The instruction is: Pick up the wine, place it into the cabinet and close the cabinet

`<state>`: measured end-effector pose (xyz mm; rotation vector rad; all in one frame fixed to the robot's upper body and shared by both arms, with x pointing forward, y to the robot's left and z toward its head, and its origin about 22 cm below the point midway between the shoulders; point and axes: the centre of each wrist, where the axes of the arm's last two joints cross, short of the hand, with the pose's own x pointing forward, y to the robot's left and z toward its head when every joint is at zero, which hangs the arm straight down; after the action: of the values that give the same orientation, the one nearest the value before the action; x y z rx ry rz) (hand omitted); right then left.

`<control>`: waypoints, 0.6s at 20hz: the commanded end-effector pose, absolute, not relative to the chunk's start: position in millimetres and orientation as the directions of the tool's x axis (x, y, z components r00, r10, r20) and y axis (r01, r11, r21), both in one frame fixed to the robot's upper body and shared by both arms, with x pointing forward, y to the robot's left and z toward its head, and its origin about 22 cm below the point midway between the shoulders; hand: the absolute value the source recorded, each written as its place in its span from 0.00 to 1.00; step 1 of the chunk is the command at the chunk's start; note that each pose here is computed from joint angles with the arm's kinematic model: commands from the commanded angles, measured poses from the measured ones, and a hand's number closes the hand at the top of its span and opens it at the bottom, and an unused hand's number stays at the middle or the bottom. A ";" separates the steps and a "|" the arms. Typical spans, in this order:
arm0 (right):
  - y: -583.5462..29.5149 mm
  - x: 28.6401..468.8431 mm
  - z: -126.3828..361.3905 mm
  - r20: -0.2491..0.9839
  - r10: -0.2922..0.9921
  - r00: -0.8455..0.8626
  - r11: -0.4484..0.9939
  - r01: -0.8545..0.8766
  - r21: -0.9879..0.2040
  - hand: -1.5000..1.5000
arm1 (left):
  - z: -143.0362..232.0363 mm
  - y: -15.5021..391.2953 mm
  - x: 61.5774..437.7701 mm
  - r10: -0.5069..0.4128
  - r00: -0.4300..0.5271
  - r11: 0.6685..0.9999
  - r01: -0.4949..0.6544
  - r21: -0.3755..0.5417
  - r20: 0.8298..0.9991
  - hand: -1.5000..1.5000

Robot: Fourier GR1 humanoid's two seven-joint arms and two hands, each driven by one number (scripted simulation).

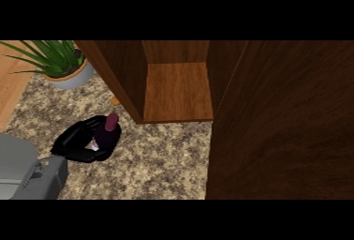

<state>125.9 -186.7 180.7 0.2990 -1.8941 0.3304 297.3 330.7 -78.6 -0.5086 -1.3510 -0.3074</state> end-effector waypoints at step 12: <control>-200.3 87.8 205.2 0.925 -0.112 -0.363 0.928 -0.371 -0.034 0.00 | -95.8 287.3 303.4 0.106 0.074 0.803 0.582 -0.129 0.992 1.00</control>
<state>124.5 -189.4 180.6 0.2854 -1.8751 0.3157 305.5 294.9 -90.7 -0.4932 -1.4354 -0.3854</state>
